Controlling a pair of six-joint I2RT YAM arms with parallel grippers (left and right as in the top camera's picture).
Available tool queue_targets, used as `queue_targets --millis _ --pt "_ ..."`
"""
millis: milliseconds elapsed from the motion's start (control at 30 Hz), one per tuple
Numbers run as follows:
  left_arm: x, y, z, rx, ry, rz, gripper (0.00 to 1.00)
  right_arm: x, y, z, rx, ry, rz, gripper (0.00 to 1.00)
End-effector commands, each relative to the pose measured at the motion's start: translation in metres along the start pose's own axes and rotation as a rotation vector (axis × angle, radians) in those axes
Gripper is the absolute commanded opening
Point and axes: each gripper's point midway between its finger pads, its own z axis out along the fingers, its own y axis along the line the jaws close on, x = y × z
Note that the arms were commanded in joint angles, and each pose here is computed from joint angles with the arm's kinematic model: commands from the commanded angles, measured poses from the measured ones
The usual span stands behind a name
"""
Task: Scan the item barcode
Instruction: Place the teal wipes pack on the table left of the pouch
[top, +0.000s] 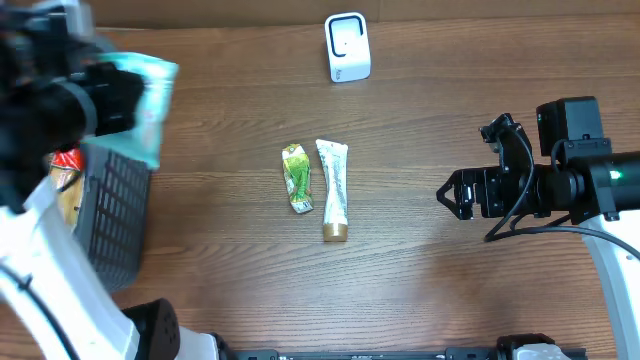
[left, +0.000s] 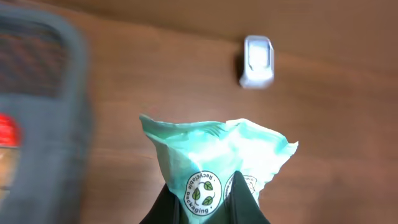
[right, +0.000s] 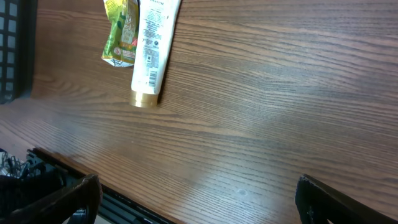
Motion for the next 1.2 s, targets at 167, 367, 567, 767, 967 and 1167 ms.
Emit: queue_targets --millis 167,367,567,767,967,1167 --pt "0.083 0.008 0.113 -0.307 0.352 -0.167 0.04 -0.004 0.004 -0.005 -0.002 -0.016 -0.02 1.0" --pt "0.142 0.022 0.192 -0.387 0.432 -0.271 0.04 -0.003 0.004 -0.005 -0.002 -0.012 -0.019 1.0" --pt "0.197 0.026 0.247 -0.315 0.487 -0.363 0.13 -0.003 0.004 -0.005 -0.002 -0.012 -0.019 1.0" --pt "0.199 0.007 0.259 -0.174 0.493 -0.369 1.0 -0.003 0.004 -0.005 -0.002 -0.012 -0.018 1.0" --pt "0.12 -0.025 0.215 -0.034 0.372 -0.238 1.0 -0.002 0.004 -0.005 -0.002 -0.012 -0.018 1.0" --pt "0.008 -0.025 0.094 -0.024 0.055 -0.159 1.0 -0.002 0.004 -0.005 -0.002 -0.01 -0.017 1.0"
